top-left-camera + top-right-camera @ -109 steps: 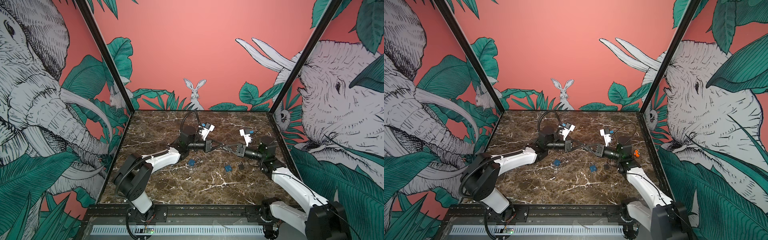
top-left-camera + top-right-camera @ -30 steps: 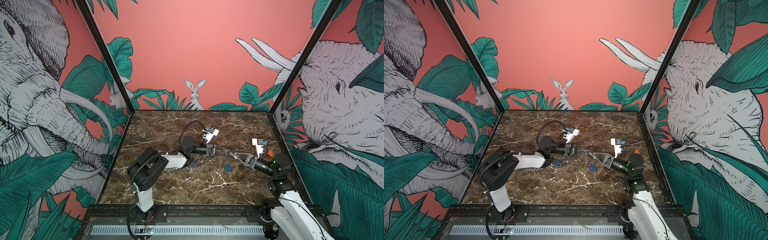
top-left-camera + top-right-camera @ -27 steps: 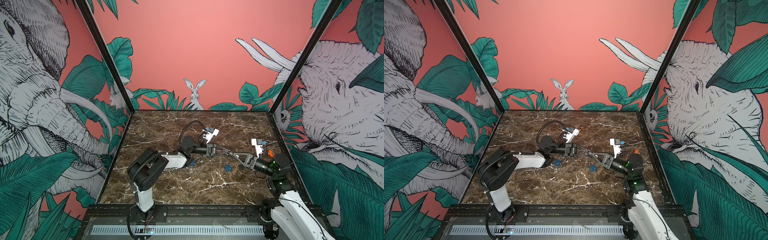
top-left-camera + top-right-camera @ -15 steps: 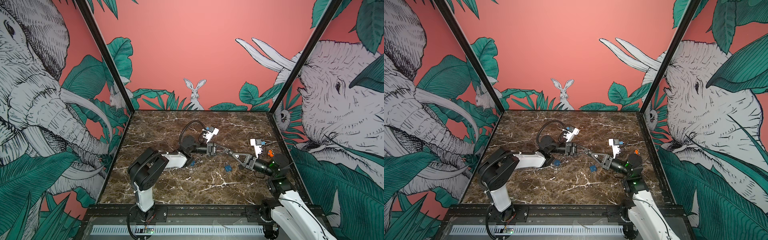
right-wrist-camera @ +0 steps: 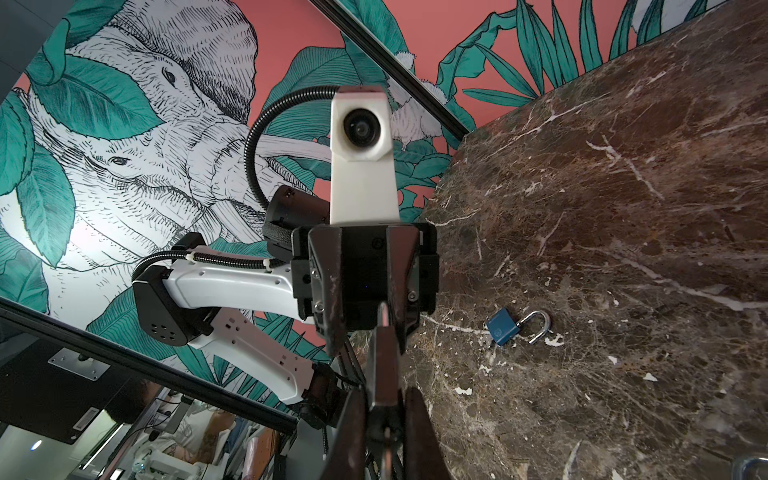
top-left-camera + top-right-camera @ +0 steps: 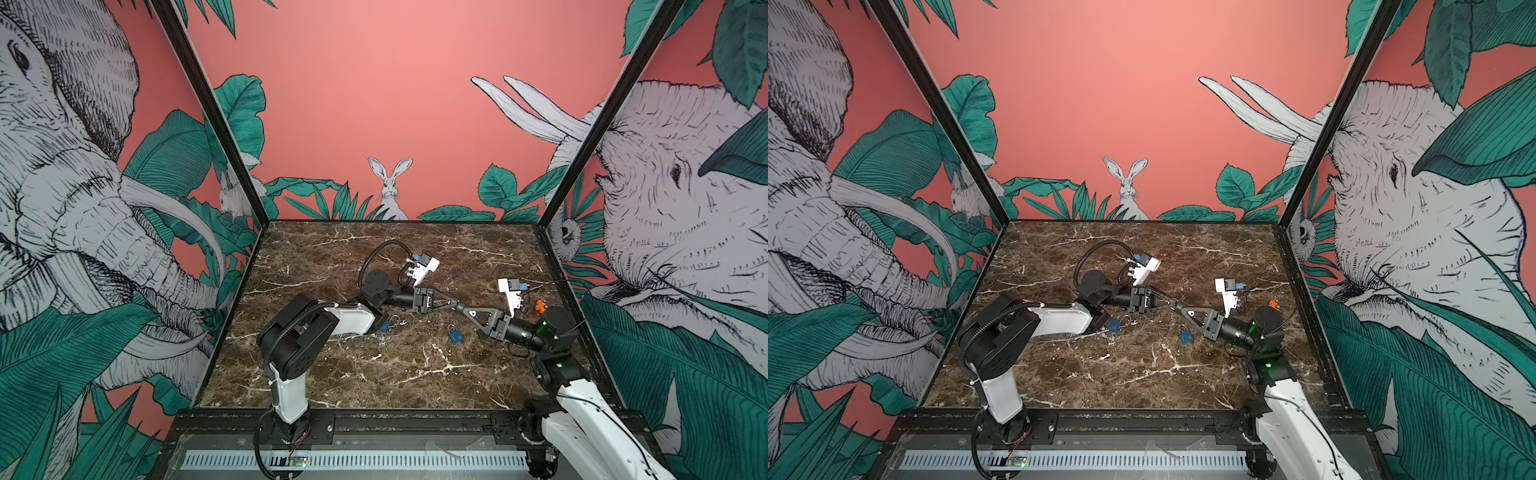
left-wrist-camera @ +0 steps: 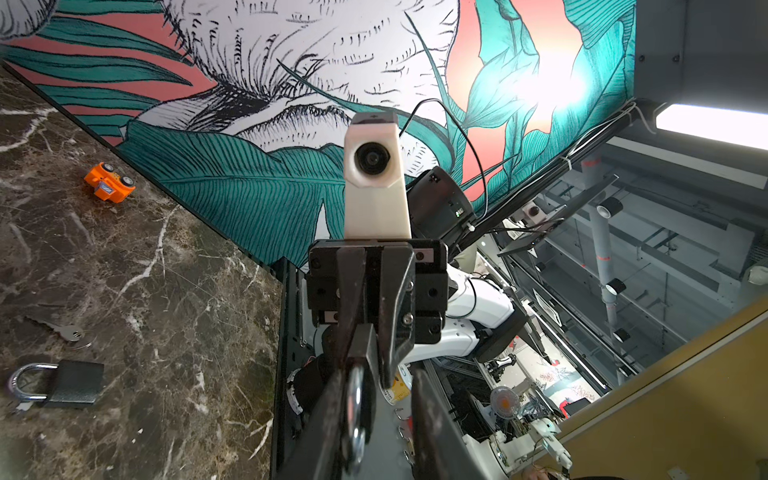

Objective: Lock with the key

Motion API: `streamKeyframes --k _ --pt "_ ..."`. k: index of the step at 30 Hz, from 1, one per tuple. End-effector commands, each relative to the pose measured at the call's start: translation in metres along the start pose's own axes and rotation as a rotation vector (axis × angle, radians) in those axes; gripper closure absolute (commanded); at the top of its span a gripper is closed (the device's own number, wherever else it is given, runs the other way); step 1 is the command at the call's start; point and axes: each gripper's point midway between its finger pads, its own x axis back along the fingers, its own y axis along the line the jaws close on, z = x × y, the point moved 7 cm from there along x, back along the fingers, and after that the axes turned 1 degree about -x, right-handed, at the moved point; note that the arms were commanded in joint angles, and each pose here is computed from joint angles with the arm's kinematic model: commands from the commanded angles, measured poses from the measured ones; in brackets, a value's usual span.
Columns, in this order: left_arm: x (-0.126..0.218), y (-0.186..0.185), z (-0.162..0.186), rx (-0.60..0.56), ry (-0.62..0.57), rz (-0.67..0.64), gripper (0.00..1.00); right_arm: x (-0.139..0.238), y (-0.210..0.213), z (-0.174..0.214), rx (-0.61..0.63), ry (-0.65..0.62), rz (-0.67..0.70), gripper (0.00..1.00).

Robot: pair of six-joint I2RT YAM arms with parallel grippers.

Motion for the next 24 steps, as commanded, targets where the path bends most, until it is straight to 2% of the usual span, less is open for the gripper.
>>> streamKeyframes --k 1,11,17,24 --pt "-0.0031 -0.008 -0.0022 -0.055 0.017 0.038 0.7 -0.0001 0.0162 -0.0103 0.084 -0.018 -0.045 1.0" --pt "-0.0066 -0.0035 -0.0024 -0.046 0.02 0.03 0.69 -0.0002 0.0166 -0.0097 0.081 -0.011 -0.048 1.0" --pt "-0.0094 -0.0024 -0.0015 -0.04 0.024 0.031 0.78 -0.0013 0.0161 -0.0115 0.082 -0.005 -0.039 1.0" --pt "-0.013 -0.0026 -0.0002 -0.037 0.035 0.035 0.79 -0.0033 0.0135 -0.012 0.078 0.006 -0.034 1.0"
